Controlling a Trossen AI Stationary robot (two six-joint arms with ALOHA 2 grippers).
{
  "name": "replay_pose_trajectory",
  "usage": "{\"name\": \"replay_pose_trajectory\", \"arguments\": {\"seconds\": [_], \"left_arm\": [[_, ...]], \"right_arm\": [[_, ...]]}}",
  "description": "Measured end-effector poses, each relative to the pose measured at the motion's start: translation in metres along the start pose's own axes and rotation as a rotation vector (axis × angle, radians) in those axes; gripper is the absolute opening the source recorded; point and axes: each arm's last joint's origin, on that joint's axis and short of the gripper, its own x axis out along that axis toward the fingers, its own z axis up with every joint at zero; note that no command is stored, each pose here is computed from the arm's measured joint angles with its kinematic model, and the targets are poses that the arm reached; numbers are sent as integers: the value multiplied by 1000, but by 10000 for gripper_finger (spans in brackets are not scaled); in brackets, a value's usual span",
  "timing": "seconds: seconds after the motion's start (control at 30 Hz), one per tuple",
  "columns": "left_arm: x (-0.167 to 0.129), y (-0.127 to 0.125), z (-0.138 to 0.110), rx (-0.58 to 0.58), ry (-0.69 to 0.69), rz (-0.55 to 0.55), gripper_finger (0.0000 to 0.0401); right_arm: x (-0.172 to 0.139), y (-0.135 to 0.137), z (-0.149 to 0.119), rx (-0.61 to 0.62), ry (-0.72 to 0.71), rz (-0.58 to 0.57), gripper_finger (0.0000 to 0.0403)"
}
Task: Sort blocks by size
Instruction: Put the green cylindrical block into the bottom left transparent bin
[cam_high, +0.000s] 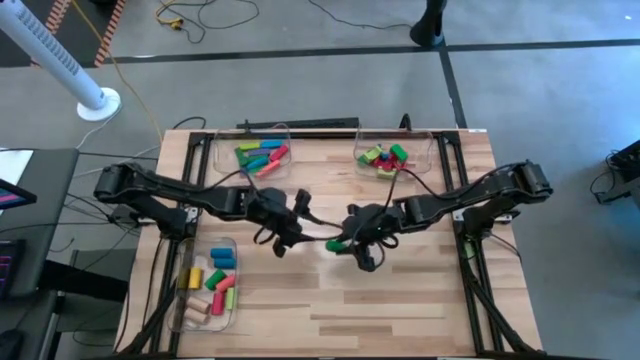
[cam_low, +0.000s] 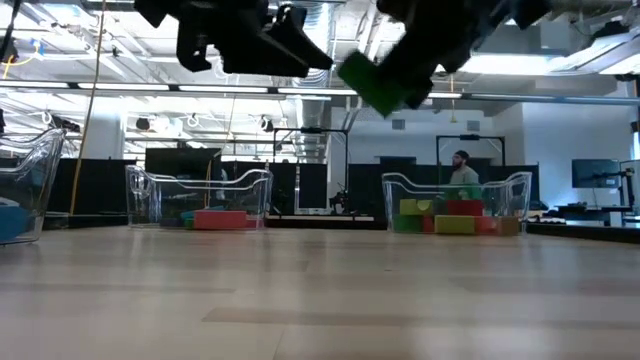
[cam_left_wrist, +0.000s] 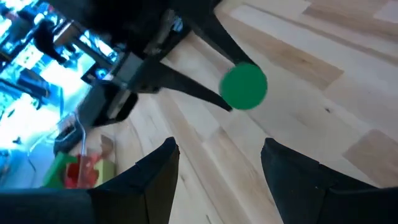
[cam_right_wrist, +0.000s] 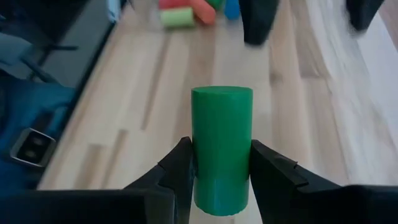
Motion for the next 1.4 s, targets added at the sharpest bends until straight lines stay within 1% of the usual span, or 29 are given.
{"name": "replay_pose_trajectory", "arguments": {"seconds": [0.1, 0.23, 0.33, 0.5, 0.63, 0.93, 1.07, 1.23, 1.4], "left_arm": [[0, -4, 5, 37, -18, -3, 217], [0, -6, 10, 64, -51, 4, 217], [0, -9, 14, 92, -69, 4, 217], [0, -10, 19, 100, -98, 13, 217], [0, -11, 20, 129, -107, 14, 217], [13, -17, 21, 148, -110, -3, 217], [11, -11, 28, 147, -158, 31, 217], [15, -14, 28, 155, -203, -20, 217], [30, -17, 25, 154, -159, -57, 217]], "right_arm": [[-1, 2, 6, -3, -25, 33, 156], [-1, 2, 7, -3, -31, 42, 156], [-2, 3, 11, -6, -63, 62, 156], [-2, 4, 13, -8, -86, 67, 156], [-2, 4, 14, -9, -100, 70, 156], [-2, 4, 16, -14, -124, 73, 156], [-1, 4, 16, -13, -118, 72, 156], [-1, 4, 16, -13, -118, 72, 156], [-1, 4, 16, -12, -120, 74, 156]]}}
